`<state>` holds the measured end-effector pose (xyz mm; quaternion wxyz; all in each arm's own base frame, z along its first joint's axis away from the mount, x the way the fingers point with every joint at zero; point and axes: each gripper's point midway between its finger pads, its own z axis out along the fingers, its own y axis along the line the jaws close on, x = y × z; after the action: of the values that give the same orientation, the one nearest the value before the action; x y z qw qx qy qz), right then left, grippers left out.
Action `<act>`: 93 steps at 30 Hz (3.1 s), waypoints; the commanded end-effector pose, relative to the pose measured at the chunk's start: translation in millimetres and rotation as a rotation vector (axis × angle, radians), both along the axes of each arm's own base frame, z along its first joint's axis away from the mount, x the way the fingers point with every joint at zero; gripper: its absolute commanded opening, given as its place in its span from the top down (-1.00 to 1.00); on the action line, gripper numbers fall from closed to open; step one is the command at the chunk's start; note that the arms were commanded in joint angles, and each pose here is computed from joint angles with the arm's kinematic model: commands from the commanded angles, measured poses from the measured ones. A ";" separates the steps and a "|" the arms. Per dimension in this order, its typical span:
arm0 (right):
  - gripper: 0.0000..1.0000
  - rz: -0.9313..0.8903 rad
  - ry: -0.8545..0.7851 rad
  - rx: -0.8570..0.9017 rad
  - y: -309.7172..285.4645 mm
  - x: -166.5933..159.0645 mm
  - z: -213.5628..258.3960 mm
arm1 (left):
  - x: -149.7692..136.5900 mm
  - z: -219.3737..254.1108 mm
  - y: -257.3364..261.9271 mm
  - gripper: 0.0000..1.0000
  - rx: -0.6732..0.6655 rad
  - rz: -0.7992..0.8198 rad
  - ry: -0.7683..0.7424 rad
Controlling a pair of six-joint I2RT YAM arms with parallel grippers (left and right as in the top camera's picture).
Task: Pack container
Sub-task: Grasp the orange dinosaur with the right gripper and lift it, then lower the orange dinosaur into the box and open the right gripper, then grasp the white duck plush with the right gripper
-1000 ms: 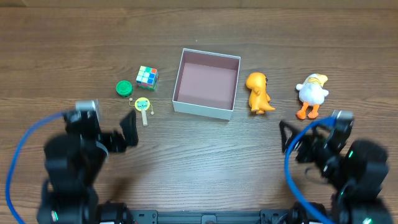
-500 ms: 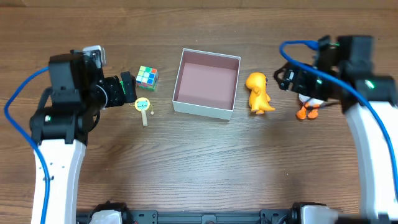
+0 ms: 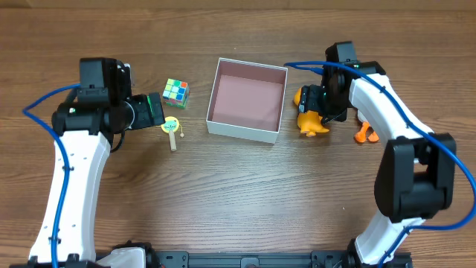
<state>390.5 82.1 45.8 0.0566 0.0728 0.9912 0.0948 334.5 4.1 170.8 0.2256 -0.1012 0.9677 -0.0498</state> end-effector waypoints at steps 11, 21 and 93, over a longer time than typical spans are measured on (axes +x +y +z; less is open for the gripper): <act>0.64 -0.033 -0.098 -0.046 -6.2 8.3 46.0 | 10.0 -31.6 0.6 -1.00 0.012 -0.018 0.100; 0.92 -0.017 -0.378 0.177 81.5 -16.6 182.7 | 18.9 -33.2 -1.7 -1.00 -0.002 -0.023 0.078; -0.47 -0.529 -0.045 -0.116 -161.8 2.6 5.1 | 25.8 -30.0 -1.1 -1.00 0.002 -0.023 0.046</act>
<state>392.0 -86.8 62.3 0.1160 0.3322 0.9359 0.0192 354.6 5.5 133.6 0.1920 -0.1034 0.9748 -0.0469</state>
